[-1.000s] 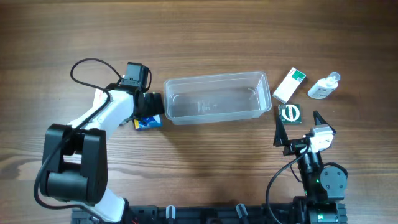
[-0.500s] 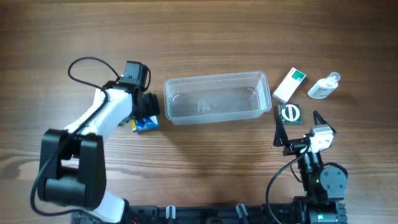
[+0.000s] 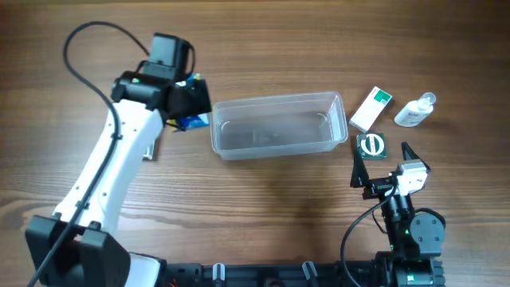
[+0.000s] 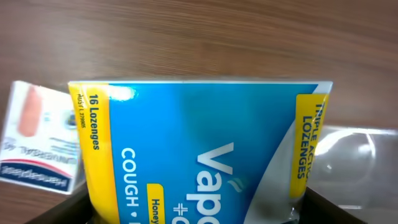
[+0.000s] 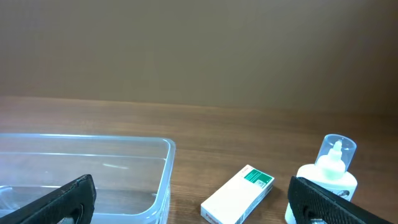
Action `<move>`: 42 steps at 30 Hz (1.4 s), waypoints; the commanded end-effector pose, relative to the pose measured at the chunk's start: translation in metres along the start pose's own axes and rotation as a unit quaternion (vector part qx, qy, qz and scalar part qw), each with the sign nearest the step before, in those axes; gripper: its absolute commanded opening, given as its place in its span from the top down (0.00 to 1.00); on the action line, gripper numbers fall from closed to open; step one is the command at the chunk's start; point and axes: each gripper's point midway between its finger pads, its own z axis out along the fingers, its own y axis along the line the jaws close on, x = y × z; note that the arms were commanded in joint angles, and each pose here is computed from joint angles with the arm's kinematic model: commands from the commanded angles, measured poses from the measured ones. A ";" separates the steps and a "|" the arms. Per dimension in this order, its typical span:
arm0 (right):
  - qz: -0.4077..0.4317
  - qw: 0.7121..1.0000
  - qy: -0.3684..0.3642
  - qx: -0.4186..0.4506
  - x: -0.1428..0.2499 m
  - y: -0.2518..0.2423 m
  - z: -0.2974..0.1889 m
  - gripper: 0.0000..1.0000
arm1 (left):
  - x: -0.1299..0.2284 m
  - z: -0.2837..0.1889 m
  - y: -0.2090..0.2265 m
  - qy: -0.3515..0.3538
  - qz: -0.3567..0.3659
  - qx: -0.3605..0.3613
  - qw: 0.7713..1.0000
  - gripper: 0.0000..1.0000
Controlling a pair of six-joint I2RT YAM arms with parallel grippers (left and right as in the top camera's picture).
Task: Pack container
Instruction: 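Lift the VapoDrops box with the left gripper over the container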
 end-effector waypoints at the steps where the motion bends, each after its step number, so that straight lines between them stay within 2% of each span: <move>1: -0.005 1.000 -0.004 -0.004 -0.002 0.001 0.000 0.00 | -0.001 -0.014 -0.035 -0.023 0.010 0.035 0.999 0.20; 8: -0.005 1.000 -0.004 -0.004 -0.002 0.001 0.000 0.00 | 0.013 -0.008 -0.088 -0.028 0.050 0.071 0.996 0.21; 12: -0.005 1.000 -0.004 -0.004 -0.002 0.001 0.000 0.00 | 0.021 0.008 -0.103 -0.016 0.061 0.073 0.995 0.20; 23: -0.006 1.000 -0.004 -0.004 -0.002 0.001 0.000 0.00 | 0.045 0.045 -0.097 0.043 0.052 0.036 0.997 0.21; 29: -0.006 1.000 -0.004 -0.004 -0.002 0.001 0.000 0.00 | 0.055 0.048 -0.090 0.065 0.027 0.020 0.997 0.23; 35: -0.005 1.000 -0.004 -0.004 -0.002 0.001 0.000 0.00 | 0.060 0.047 -0.093 0.072 0.031 0.023 0.997 0.23; 39: -0.005 1.000 -0.004 -0.004 -0.002 0.001 0.000 0.00 | 0.060 0.047 -0.094 0.071 0.031 0.024 0.997 0.11; 40: -0.005 1.000 -0.004 -0.004 -0.002 0.001 0.000 0.00 | 0.060 0.047 -0.094 0.071 0.032 0.024 0.997 0.03; 42: -0.005 1.000 -0.004 -0.004 -0.002 0.001 0.000 0.00 | 0.060 0.047 -0.094 0.071 0.033 0.024 0.997 0.01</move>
